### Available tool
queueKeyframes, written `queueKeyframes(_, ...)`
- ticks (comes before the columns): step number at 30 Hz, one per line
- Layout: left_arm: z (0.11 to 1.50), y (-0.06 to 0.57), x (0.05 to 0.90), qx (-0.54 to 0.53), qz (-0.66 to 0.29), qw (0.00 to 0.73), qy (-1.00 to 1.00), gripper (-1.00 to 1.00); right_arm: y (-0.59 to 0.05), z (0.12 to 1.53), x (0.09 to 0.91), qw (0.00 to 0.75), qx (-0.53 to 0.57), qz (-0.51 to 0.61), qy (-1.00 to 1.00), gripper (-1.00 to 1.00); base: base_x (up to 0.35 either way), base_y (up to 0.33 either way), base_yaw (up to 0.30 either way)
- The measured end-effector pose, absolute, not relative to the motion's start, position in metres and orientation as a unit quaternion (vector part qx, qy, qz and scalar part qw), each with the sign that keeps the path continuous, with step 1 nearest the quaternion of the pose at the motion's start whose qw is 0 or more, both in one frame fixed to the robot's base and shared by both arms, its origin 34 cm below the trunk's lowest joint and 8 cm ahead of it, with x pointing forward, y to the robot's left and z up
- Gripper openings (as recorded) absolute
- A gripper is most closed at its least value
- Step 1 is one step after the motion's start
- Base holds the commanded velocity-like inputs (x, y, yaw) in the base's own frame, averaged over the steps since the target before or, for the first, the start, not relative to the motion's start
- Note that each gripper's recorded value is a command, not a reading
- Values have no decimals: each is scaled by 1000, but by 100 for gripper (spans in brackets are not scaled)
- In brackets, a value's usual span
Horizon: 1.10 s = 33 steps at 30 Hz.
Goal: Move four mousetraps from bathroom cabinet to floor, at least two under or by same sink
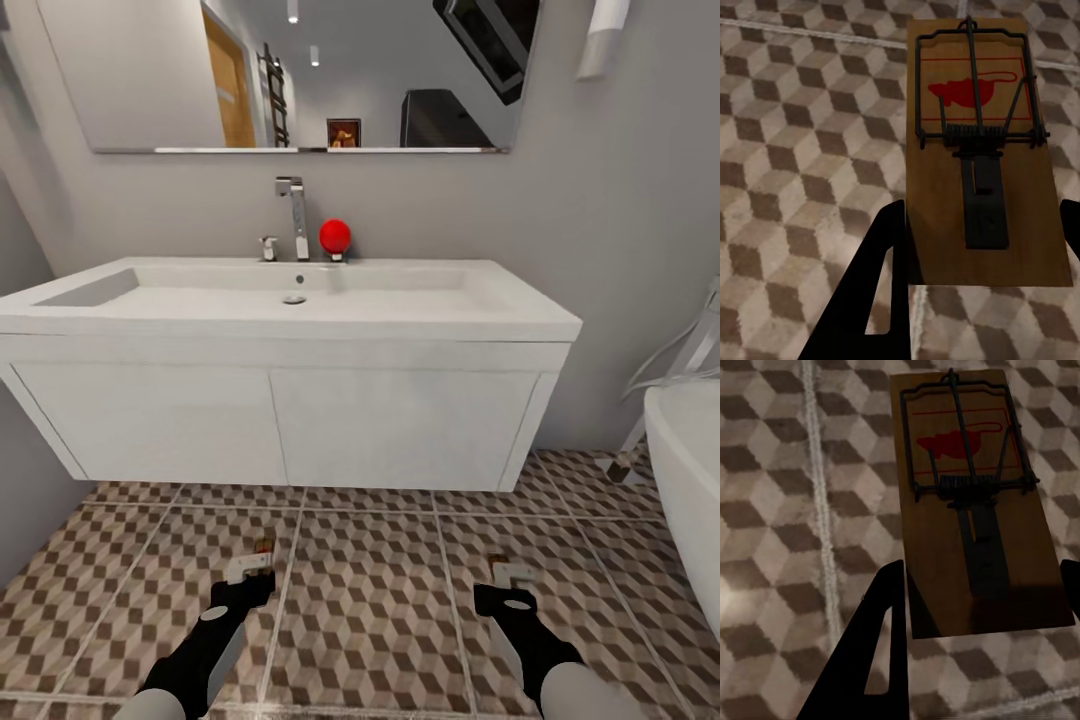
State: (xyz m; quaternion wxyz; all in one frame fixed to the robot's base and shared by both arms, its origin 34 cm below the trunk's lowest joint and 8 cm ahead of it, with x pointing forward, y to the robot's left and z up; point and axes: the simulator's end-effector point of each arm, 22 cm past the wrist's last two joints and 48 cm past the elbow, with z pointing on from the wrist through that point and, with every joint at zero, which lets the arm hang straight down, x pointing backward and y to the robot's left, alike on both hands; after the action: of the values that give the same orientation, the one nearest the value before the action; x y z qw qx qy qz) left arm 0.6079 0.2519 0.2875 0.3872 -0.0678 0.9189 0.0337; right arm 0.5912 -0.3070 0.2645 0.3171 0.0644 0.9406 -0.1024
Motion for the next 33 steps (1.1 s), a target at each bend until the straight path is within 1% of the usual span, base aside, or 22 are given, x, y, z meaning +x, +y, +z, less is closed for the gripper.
queueKeyframes(17,250,252,592,-64,35,356,931,-100,-307,228,573,284,65,-105,951,-100,0,0,0)
queueKeyframes(22,239,251,587,-63,36,346,935,-100,-310,222,575,291,57,-110,949,-100,0,0,0)
queueKeyframes(25,244,247,599,-60,35,347,935,-100,-309,233,601,305,58,-108,944,-100,0,0,0)
queueKeyframes(29,254,243,625,-57,31,330,942,-100,-305,248,637,324,58,-105,939,-100,0,0,0)
queueKeyframes(33,274,231,663,-56,18,342,938,-100,-289,267,673,343,55,-94,933,-100,0,0,0)
